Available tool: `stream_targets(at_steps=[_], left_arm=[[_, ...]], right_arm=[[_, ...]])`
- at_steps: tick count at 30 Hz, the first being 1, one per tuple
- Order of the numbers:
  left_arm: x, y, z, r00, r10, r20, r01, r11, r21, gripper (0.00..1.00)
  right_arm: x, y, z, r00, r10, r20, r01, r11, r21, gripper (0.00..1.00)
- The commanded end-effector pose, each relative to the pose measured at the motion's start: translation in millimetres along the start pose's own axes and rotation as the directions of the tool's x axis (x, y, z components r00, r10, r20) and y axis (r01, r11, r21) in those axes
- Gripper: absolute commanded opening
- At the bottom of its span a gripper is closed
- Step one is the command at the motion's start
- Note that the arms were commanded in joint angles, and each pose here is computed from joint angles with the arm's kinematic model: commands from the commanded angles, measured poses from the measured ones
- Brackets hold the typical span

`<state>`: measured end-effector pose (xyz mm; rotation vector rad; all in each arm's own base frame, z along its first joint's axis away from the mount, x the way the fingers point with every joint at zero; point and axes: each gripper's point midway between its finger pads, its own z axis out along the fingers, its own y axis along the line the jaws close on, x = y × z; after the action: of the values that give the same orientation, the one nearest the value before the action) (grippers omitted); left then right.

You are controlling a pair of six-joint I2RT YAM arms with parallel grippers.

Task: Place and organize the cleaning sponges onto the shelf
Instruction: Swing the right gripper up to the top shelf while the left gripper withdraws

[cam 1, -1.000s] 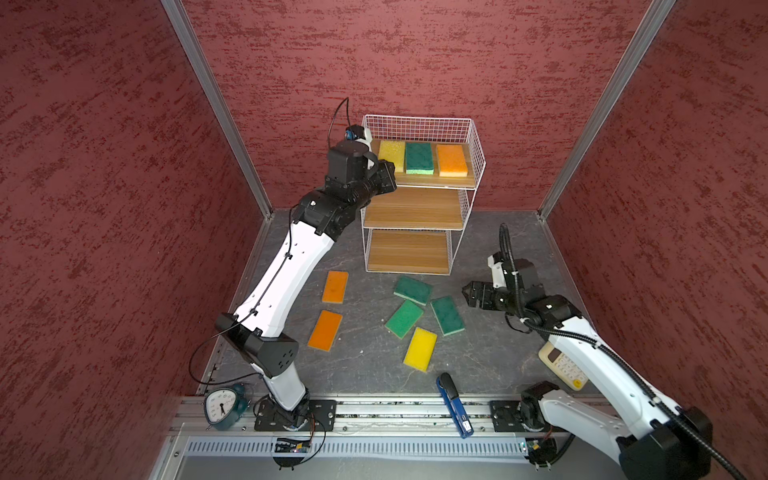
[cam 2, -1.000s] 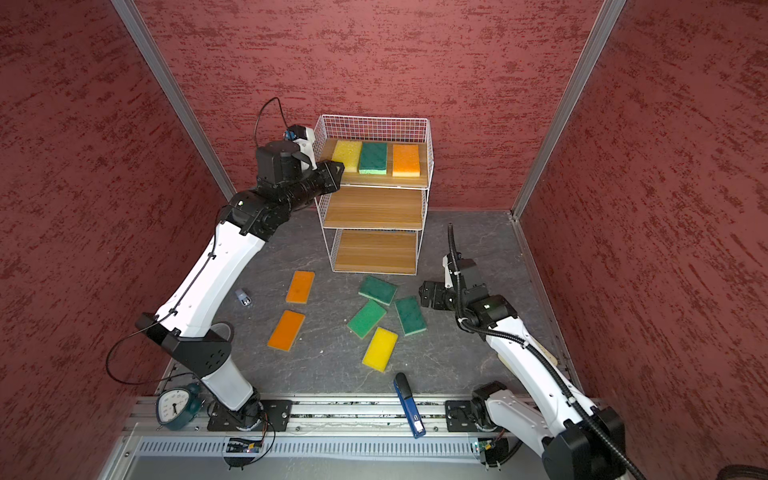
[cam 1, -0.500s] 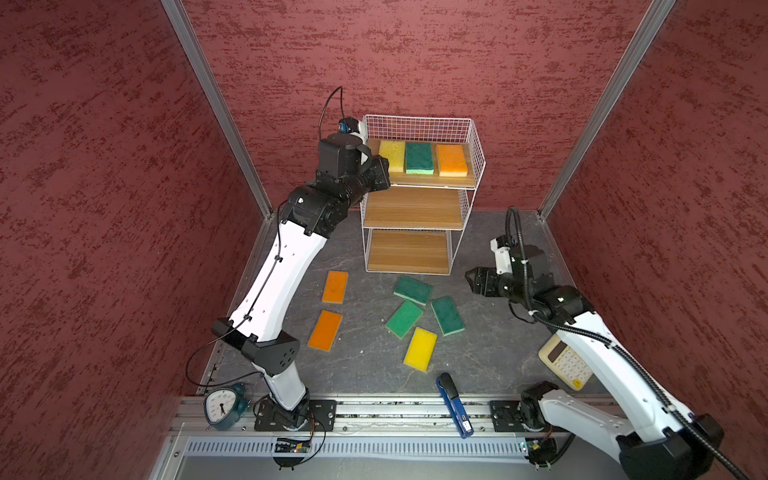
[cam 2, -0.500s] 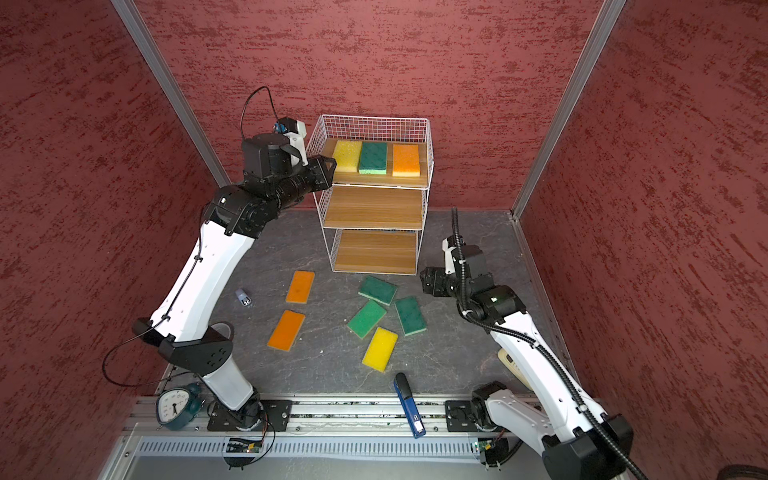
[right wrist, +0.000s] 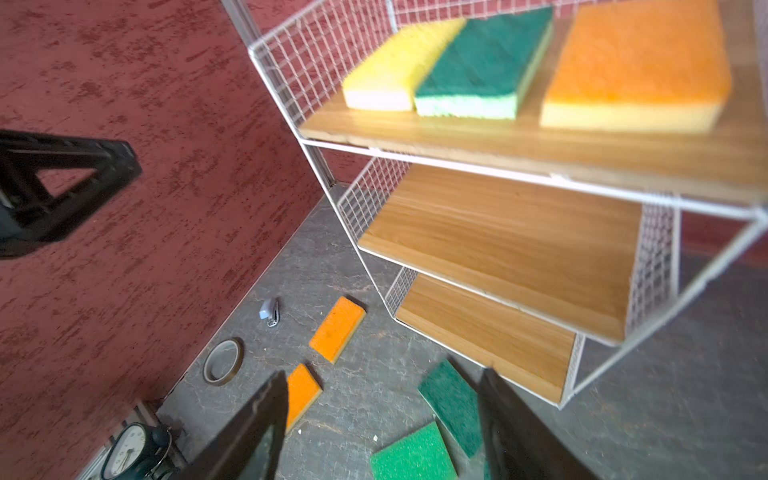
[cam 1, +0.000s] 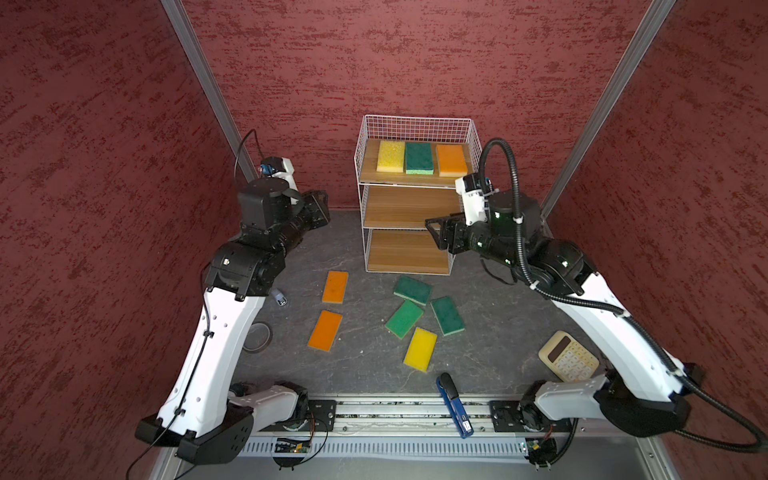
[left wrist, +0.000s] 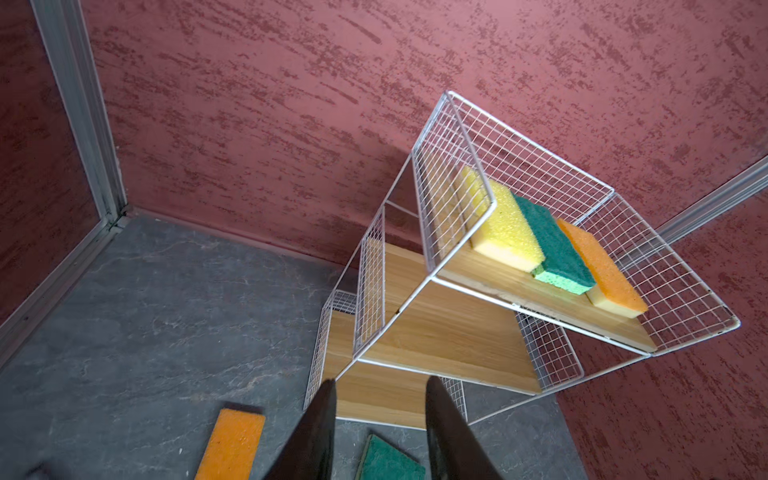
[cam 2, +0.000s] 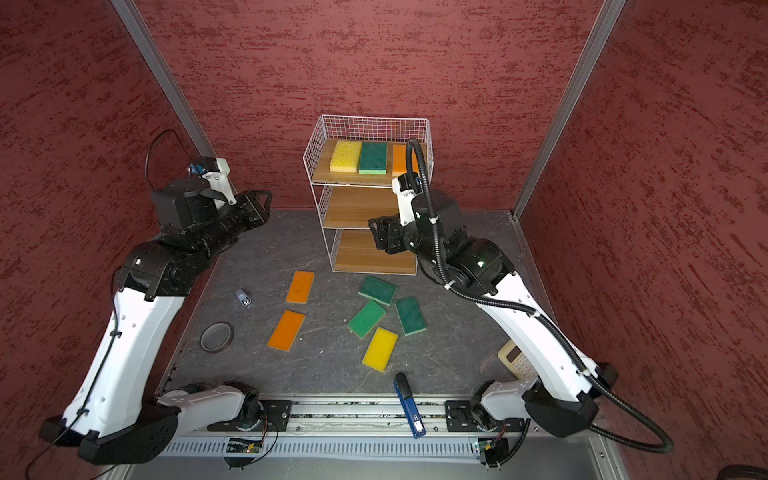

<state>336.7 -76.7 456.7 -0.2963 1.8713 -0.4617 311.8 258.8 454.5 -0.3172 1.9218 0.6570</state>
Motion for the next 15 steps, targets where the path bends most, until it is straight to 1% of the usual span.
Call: stream_targets(at_steps=[1, 3, 7, 10, 15], left_arm=[[20.4, 10.9, 11.5, 0.995, -0.046, -0.083, 0.049, 0.998, 0.032, 0.37], [25.5, 21.1, 11.8, 0.993, -0.068, -0.095, 0.071, 0.997, 0.025, 0.38], [34.4, 35.3, 14.9, 0.985, -0.131, -0.114, 0.138, 0.989, 0.057, 0.39], [39.0, 45.9, 19.4, 0.979, -0.158, -0.127, 0.166, 0.985, 0.056, 0.38], [42.4, 65.3, 24.9, 0.968, -0.215, -0.13, 0.225, 0.972, 0.067, 0.38]], right_arm=[[-28.0, 21.7, 12.7, 0.999, -0.032, 0.036, 0.034, 0.997, -0.066, 0.62], [-47.5, 33.3, 20.8, 0.997, -0.04, 0.066, 0.046, 0.994, -0.097, 0.57], [-76.9, 41.8, 44.9, 0.991, -0.071, 0.117, 0.081, 0.993, -0.084, 0.56], [-82.6, 42.3, 69.4, 0.987, -0.101, 0.127, 0.11, 0.992, -0.064, 0.57], [-91.1, 47.3, 95.0, 0.977, -0.118, 0.179, 0.133, 0.988, -0.075, 0.58]])
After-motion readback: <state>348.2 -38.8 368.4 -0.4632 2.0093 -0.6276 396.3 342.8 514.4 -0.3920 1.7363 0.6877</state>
